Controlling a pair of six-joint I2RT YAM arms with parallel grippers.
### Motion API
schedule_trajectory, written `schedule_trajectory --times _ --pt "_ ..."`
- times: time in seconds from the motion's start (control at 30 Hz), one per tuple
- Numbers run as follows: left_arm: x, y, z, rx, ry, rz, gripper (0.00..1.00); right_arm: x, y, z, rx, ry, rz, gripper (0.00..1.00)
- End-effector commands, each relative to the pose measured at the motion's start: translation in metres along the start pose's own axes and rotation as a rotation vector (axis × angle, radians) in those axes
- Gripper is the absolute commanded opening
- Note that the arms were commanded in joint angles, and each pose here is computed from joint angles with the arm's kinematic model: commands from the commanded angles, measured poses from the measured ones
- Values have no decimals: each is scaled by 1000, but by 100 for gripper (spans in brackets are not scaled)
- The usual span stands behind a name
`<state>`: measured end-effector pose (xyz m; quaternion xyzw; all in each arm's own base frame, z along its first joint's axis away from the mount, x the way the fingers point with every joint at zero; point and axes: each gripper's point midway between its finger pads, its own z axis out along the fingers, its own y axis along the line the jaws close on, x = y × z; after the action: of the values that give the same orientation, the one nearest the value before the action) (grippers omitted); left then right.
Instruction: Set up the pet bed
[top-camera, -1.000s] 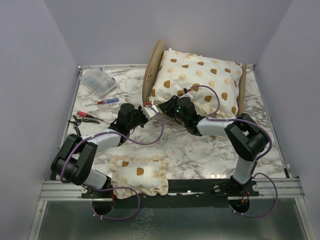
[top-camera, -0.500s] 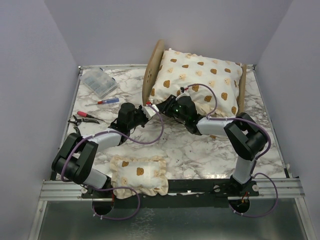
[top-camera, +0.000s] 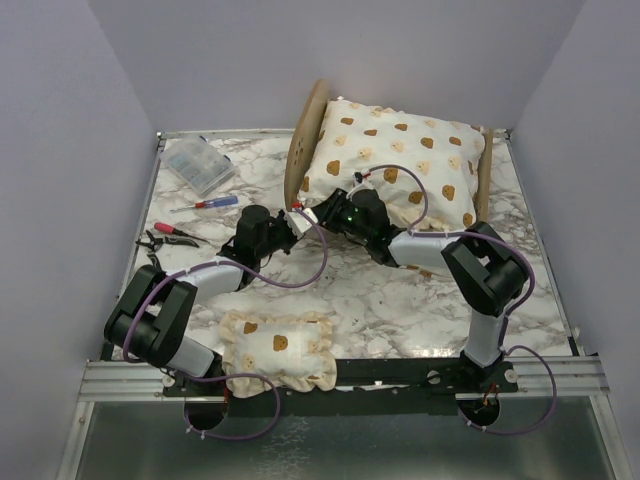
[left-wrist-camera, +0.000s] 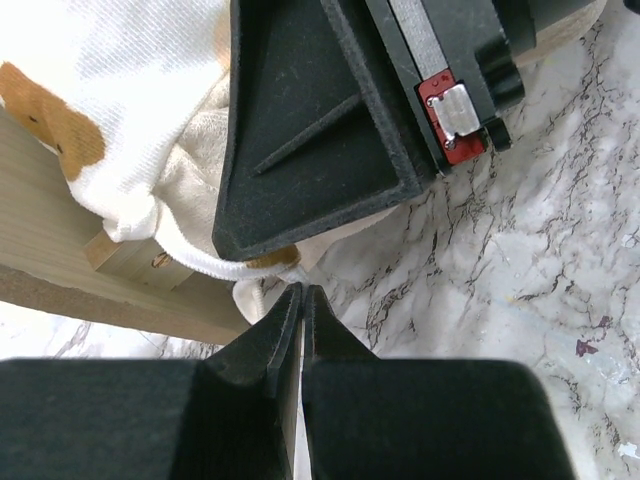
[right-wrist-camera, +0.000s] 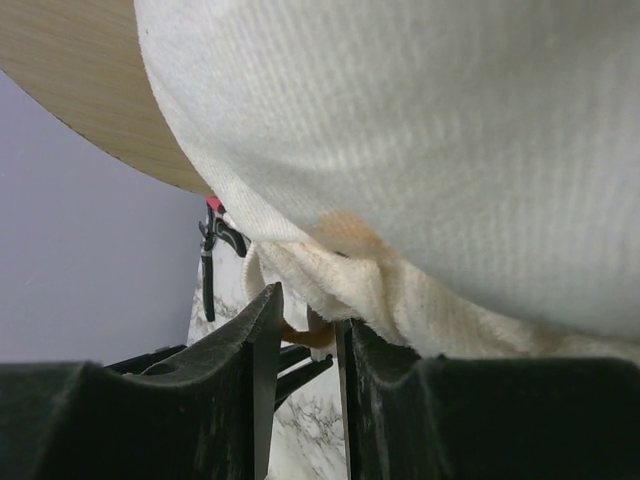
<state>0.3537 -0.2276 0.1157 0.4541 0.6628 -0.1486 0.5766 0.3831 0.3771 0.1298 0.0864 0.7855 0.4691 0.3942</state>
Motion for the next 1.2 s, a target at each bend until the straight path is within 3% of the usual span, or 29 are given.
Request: schedule_trajectory --times 0.0,0.1,0.2,0.27,0.4,0.47,0.53,0.77,1.17 --pt "-17 0 3 16 -58 8 4 1 -3 7 -5 14 -28 30" --pt "-18 0 1 10 -60 11 4 3 -7 9 4 20 -39 24" --pt "-18 1 -1 0 -61 14 5 3 -7 8 0 18 -51 10" --pt "-17 4 -2 -16 -53 10 10 1 -5 7 -4 15 -59 1" --pt "-17 23 -10 -134 -6 -64 58 -4 -1 6 -13 3 -85 1" --pt "-17 29 -17 -167 28 -82 72 -6 0 5 -14 -3 -90 1" --pt "-18 34 -29 -215 47 -118 78 -6 0 5 -17 -4 -90 1" --pt "12 35 -64 -320 161 -108 86 -6 5 8 -49 -7 -86 1" --pt "51 35 -33 -282 227 -91 83 -9 20 5 -103 1 -103 1"
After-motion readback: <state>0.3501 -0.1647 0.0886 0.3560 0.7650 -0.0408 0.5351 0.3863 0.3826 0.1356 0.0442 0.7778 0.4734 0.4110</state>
